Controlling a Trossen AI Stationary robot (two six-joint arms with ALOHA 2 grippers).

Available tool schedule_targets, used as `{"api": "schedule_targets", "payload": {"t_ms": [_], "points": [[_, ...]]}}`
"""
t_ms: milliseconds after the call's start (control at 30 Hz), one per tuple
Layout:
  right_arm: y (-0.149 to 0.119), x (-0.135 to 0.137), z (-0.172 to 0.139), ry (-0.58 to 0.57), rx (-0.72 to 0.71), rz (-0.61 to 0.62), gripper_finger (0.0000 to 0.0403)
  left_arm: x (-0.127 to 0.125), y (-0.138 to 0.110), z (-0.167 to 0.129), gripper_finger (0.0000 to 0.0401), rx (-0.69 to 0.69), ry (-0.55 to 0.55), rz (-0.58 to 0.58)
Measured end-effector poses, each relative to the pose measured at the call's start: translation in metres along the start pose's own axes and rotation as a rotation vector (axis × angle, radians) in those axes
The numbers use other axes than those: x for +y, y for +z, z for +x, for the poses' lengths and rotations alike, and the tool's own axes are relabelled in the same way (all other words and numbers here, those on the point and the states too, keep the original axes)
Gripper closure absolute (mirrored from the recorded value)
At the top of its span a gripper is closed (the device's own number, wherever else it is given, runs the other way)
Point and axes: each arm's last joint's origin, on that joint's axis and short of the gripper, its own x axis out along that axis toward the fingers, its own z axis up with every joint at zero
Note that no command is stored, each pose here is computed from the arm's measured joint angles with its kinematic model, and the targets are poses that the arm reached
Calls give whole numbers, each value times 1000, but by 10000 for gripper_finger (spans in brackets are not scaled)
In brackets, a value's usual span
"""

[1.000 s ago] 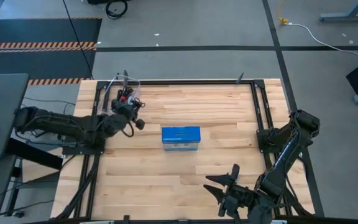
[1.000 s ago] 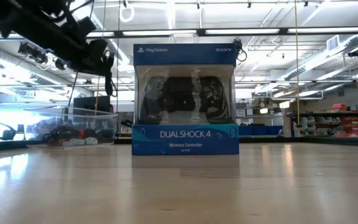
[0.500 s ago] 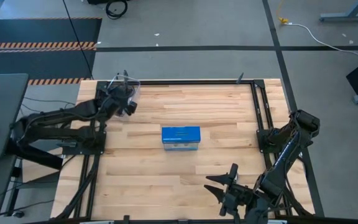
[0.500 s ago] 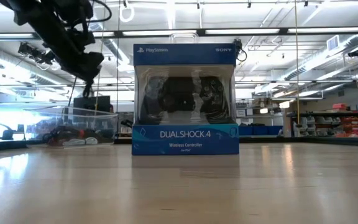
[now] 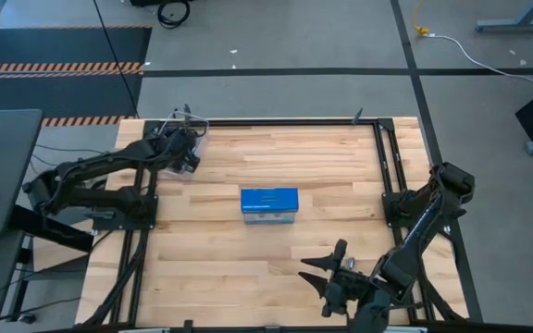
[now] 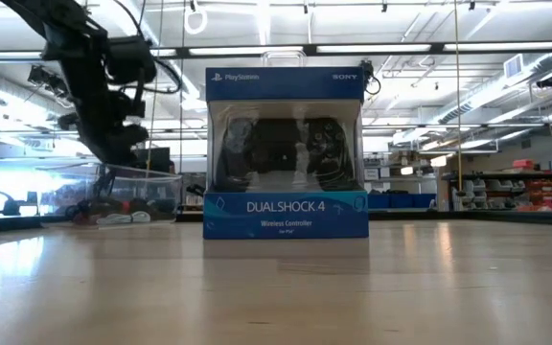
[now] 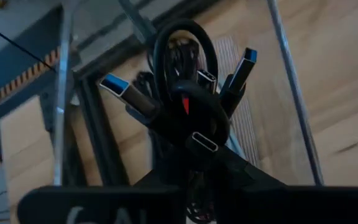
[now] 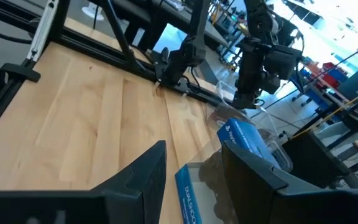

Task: Pick and place USB-C Cables
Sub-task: Put the black charger cable into the transparent bin, then put the white charger cable into the transparent bin

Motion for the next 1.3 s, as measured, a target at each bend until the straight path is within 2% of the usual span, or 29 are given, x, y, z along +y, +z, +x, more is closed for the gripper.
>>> {"api": "schedule_targets", "payload": {"t_ms": [133, 400, 567, 833, 1033, 1100, 1167, 1233, 1300], "points": [[-1, -3, 8, 19, 20, 6, 243, -7, -1, 8, 328, 44, -7, 35], [-2, -9, 24, 79, 63, 56, 243, -10, -2, 7, 210, 40, -9, 47], [-5, -12, 30, 99, 95, 77, 243, -7, -2, 1, 172, 12, -30, 47], [-9, -15, 36, 104, 133, 108, 243, -1, 7, -22, 174, -83, -97, 17], [-17, -16, 35, 120, 194, 81, 243, -4, 16, -52, 189, -160, -310, -12], [-23, -15, 33, 194, 252, 54, 243, -9, 15, -62, 194, -188, -402, 3], [-29, -13, 31, 316, 330, 28, 243, -16, 12, -72, 199, -224, -477, 35], [-32, -10, 29, 421, 403, 52, 243, -23, 7, -82, 205, -259, -531, 78], [-34, -9, 27, 479, 454, 108, 243, -31, 4, -92, 211, -306, -575, 114]]}}
